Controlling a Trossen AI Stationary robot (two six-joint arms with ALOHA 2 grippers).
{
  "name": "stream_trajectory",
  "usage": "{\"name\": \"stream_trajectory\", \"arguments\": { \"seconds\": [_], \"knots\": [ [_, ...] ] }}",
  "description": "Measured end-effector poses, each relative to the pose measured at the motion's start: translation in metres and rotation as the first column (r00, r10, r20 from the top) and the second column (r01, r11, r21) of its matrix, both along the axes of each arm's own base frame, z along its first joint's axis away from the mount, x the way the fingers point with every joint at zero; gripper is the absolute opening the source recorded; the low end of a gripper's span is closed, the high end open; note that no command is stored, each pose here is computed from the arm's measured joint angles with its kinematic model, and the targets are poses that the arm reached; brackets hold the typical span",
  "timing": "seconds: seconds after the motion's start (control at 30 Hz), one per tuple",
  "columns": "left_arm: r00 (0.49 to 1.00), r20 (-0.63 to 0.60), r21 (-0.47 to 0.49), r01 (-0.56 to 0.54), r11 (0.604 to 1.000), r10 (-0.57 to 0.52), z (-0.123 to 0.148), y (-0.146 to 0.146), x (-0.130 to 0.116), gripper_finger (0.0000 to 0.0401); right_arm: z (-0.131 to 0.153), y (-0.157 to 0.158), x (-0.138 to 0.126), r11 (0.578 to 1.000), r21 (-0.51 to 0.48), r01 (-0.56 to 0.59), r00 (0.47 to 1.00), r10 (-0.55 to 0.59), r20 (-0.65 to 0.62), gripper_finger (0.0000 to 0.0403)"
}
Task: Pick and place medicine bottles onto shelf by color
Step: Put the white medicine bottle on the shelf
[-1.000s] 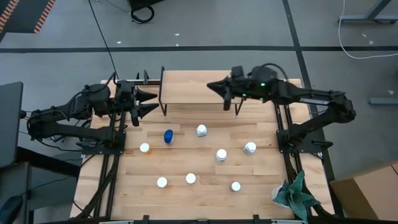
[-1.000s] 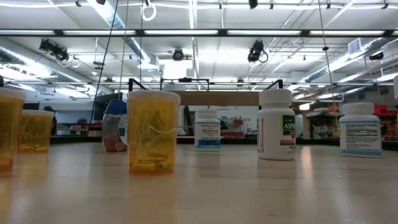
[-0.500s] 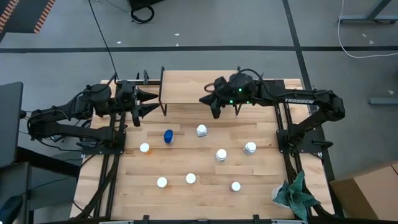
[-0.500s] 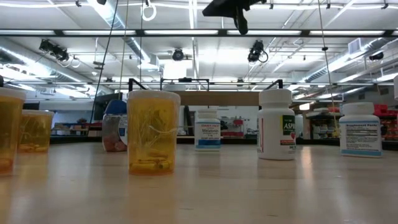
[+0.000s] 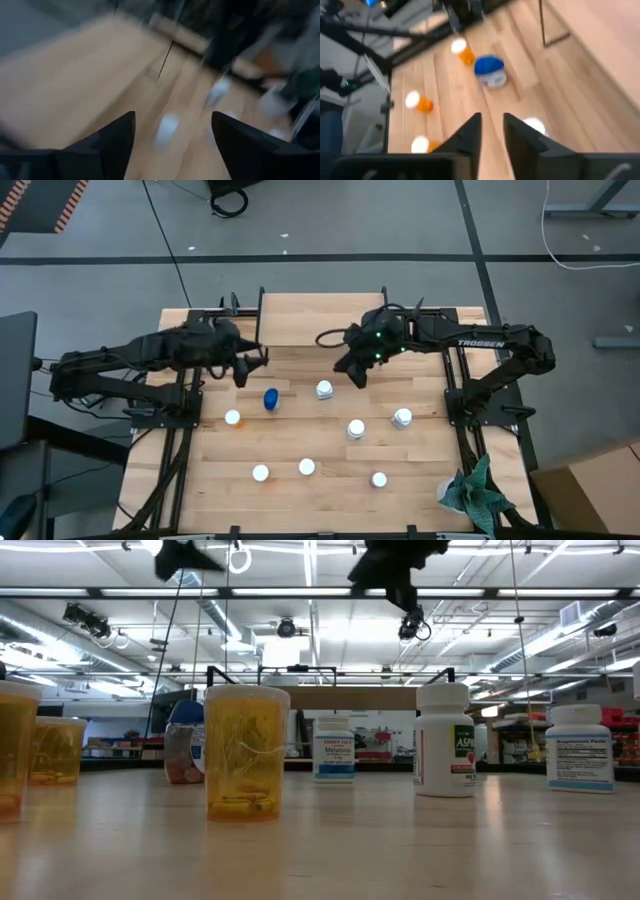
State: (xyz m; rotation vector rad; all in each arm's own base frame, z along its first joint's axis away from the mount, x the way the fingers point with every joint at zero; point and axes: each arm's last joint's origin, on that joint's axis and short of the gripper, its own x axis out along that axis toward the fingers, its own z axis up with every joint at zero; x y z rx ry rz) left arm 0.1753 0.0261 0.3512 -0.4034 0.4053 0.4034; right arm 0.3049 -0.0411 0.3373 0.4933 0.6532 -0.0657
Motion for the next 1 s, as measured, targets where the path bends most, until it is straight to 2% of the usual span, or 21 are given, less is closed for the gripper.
{"name": "stream_trajectory", "arguments": {
  "seconds": [0.1,0.2,0.3,0.37,0.47,0.57,0.73,0.87,1.0],
  "knots": [
    [0.992,-0.127,-0.079,-0.008,0.997,-0.002,-0.013,-0.001,-0.003,0.0292,-0.003,0.001,-0.002,1.0,0.016,0.017,0.999,-0.016,-0.042,0.0154],
    [0.983,-0.178,-0.163,0.004,0.987,-0.033,-0.019,-0.003,-0.005,0.0301,-0.004,-0.002,-0.003,0.991,0.012,0.137,0.989,-0.136,-0.061,0.021],
    [0.977,-0.211,-0.224,-0.027,0.974,-0.022,-0.022,-0.004,-0.009,0.03,-0.004,-0.005,-0.004,0.953,0.055,0.3,0.952,-0.295,-0.08,0.0248],
    [0.969,-0.247,-0.238,-0.047,0.97,-0.014,-0.025,-0.005,-0.011,0.0297,-0.005,-0.006,-0.004,0.924,0.11,0.367,0.929,-0.357,-0.098,0.0264],
    [0.958,-0.285,-0.244,-0.062,0.968,-0.011,-0.028,-0.005,-0.014,0.0295,-0.009,-0.005,-0.006,0.893,0.155,0.423,0.902,-0.399,-0.162,0.0279],
    [0.948,-0.318,-0.261,-0.111,0.959,0.023,-0.031,-0.004,-0.015,0.0294,-0.015,-0.003,-0.012,0.87,0.159,0.466,0.872,-0.422,-0.249,0.0286],
    [0.944,-0.33,-0.258,-0.12,0.959,0.03,-0.033,-0.004,-0.011,0.0294,-0.019,0.006,-0.014,0.845,0.188,0.501,0.848,-0.436,-0.303,0.0287],
    [0.935,-0.353,-0.26,-0.129,0.957,0.03,-0.037,-0.003,-0.006,0.0293,-0.025,0.019,-0.015,0.832,0.137,0.538,0.81,-0.465,-0.358,0.0288],
    [0.921,-0.385,-0.31,-0.187,0.932,0.056,-0.041,-0.004,-0.004,0.0293,-0.029,0.028,-0.017,0.817,0.113,0.566,0.781,-0.486,-0.392,0.0288]
  ]
}}
